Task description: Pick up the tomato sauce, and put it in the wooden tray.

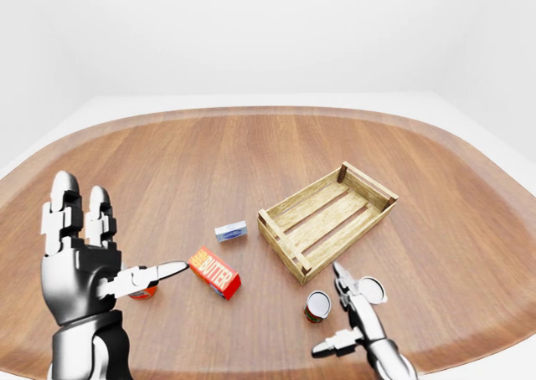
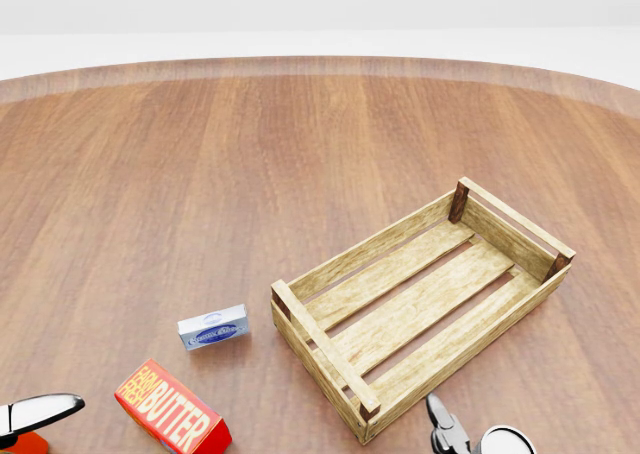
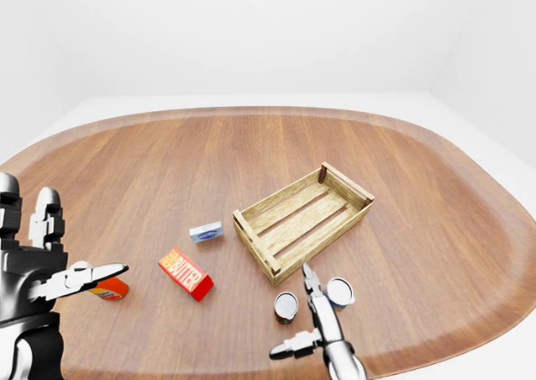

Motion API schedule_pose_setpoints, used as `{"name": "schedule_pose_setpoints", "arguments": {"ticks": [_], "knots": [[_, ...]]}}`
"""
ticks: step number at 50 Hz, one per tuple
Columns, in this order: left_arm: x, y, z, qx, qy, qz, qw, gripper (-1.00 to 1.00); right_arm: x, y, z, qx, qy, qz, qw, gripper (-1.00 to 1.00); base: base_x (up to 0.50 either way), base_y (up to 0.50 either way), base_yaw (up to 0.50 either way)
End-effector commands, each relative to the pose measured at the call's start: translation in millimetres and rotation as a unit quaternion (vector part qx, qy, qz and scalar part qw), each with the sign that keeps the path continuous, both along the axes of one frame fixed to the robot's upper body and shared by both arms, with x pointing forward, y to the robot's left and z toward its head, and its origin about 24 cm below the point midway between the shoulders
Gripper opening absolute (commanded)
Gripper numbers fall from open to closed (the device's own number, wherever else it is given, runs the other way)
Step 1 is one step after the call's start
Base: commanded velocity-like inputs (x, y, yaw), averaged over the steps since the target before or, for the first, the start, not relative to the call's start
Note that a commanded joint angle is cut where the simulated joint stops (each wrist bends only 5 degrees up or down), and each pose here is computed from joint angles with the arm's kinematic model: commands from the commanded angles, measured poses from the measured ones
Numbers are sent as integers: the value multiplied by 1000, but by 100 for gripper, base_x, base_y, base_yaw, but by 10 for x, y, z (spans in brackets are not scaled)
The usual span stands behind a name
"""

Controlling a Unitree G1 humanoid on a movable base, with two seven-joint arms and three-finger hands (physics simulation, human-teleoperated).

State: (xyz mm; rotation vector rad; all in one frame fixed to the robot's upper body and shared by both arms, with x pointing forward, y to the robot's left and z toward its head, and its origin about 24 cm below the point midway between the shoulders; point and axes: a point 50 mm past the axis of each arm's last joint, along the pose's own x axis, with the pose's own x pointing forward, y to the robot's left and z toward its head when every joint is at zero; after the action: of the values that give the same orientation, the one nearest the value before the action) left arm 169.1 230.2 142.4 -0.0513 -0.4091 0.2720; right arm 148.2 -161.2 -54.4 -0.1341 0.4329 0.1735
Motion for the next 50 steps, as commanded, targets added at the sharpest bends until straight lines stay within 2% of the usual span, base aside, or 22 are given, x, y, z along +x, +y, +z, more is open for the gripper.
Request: {"name": "schedule_pose_setpoints", "arguments": {"ticks": [1, 50], "knots": [[0, -1, 5, 1, -1, 0, 1000, 100, 10, 5, -31, -2, 6, 0, 1000, 100, 0, 0, 0], [6, 2, 1, 0, 0, 0, 1000, 100, 55, 22, -99, -7, 17, 3, 1000, 100, 0, 0, 0]]}}
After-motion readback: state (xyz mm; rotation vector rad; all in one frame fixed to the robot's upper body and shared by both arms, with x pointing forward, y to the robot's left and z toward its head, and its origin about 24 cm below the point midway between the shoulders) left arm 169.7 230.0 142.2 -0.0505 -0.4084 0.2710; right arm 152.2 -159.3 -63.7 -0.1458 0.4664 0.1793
